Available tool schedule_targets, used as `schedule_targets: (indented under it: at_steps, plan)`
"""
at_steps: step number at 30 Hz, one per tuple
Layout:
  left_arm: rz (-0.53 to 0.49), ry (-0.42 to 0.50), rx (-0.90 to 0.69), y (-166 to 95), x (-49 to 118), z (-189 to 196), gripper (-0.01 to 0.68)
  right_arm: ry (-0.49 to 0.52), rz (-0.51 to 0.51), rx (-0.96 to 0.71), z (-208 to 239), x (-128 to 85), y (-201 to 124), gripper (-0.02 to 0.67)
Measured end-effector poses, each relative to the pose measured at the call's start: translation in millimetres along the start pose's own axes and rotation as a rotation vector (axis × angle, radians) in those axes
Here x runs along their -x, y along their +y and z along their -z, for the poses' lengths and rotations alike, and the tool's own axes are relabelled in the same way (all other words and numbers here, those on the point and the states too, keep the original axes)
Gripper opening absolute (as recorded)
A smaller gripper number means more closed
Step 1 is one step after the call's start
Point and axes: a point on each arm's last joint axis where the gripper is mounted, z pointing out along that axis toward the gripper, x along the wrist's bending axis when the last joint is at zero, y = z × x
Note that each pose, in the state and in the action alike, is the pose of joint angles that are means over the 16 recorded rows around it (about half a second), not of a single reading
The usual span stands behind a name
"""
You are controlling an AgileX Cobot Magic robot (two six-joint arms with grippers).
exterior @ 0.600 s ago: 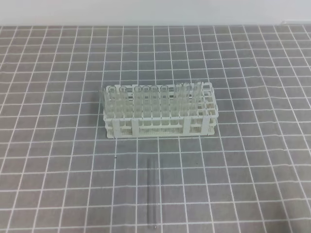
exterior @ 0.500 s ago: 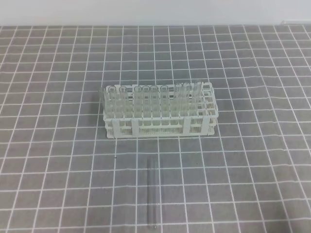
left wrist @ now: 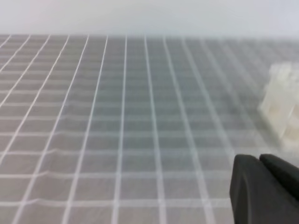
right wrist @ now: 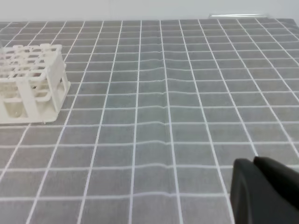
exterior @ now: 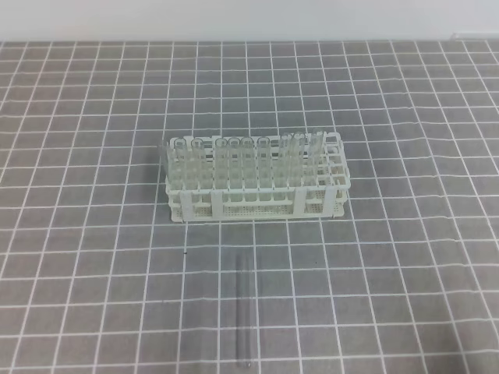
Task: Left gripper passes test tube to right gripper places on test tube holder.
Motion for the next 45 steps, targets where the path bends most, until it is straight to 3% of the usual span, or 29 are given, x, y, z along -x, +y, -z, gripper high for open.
schedule_targets:
  at_steps: [6, 12, 18, 23, 29, 37, 45]
  plan:
    - [0.182, -0.02, 0.087, 8, 1.1, 0, -0.002, 0.026, -0.107, 0.124, 1, -2, 11, -0.013]
    - [0.33, -0.035, 0.146, 13, 1.0, 1, -0.002, 0.046, -0.286, 0.276, 4, -1, 26, -0.013]
    - [0.353, -0.038, 0.139, 12, 1.1, 1, -0.002, 0.052, -0.427, 0.349, 6, 2, 32, -0.013]
    - [0.358, -0.036, 0.118, 11, 1.4, 0, -0.002, 0.066, -0.489, 0.314, 5, 1, 30, -0.013]
    - [0.38, -0.043, 0.095, 16, 3.0, 1, -0.002, 0.097, -0.51, 0.215, 4, -4, 27, -0.013]
    - [0.395, -0.055, -0.016, 45, 9.9, 0, -0.002, 0.141, -0.459, -0.008, 2, -17, 46, -0.013]
    - [0.32, -0.068, -0.335, 79, 21.2, -21, -0.002, 0.147, -0.338, -0.264, -11, -28, 84, -0.013]
